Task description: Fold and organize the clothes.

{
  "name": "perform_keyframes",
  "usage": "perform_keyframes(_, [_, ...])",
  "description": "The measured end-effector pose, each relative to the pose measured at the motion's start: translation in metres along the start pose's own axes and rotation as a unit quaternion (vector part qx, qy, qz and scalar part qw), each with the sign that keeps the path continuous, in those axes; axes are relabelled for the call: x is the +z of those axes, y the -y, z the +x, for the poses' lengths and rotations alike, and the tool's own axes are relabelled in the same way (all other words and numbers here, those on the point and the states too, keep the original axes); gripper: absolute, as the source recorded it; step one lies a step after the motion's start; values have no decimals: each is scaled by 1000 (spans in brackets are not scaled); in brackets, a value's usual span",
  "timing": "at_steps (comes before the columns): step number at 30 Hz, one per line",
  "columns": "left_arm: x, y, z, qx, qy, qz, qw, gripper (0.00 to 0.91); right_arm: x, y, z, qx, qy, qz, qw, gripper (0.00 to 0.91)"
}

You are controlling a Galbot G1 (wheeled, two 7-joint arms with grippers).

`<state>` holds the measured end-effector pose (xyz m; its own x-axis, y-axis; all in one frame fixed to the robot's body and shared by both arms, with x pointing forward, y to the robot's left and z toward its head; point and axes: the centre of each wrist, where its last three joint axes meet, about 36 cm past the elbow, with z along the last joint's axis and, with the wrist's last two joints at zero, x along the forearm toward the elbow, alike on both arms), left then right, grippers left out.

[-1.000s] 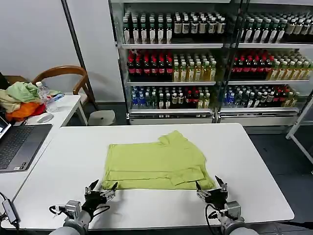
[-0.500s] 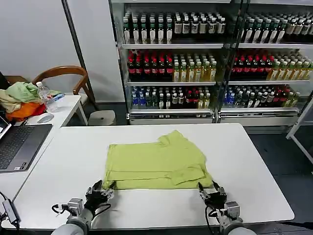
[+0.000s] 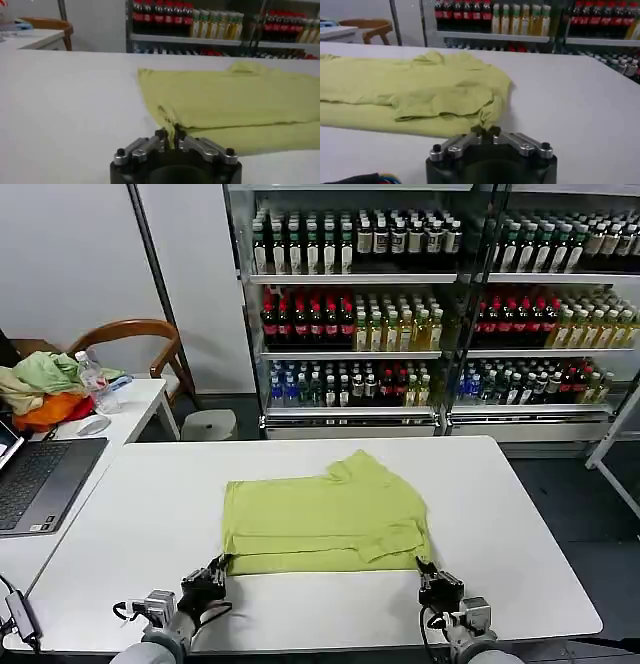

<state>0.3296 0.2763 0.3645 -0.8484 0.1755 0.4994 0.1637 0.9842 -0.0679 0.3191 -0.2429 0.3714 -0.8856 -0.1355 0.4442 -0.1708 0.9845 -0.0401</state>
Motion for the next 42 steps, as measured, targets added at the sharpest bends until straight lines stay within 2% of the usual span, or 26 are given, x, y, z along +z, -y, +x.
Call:
perform_keyframes(10, [4, -4, 19, -2, -5, -30, 1000, 40, -3, -6, 24, -8, 4, 17, 1000, 0])
perform_keyframes(20, [14, -17, 50, -16, -14, -50, 999, 40, 7, -17, 62, -23, -2, 36, 999, 0])
perform_keyframes(28, [21, -13, 79, -16, -24, -55, 998, 50, 13, -24, 84, -28, -9, 43, 999, 0])
perform_keyframes(29, [21, -11, 81, -14, -25, -54, 998, 111, 14, -25, 85, -29, -9, 43, 999, 0])
perform_keyframes(30, [22, -10, 83, -12, -26, -53, 998, 907, 15, -25, 87, -28, -9, 44, 999, 10])
perform_keyframes(31, [22, -9, 84, -12, -27, -53, 998, 907, 15, -26, 87, -27, -10, 46, 999, 907])
perform_keyframes(42, [11, -5, 94, -12, -22, -60, 998, 907, 10, -21, 101, -23, -18, 58, 998, 907])
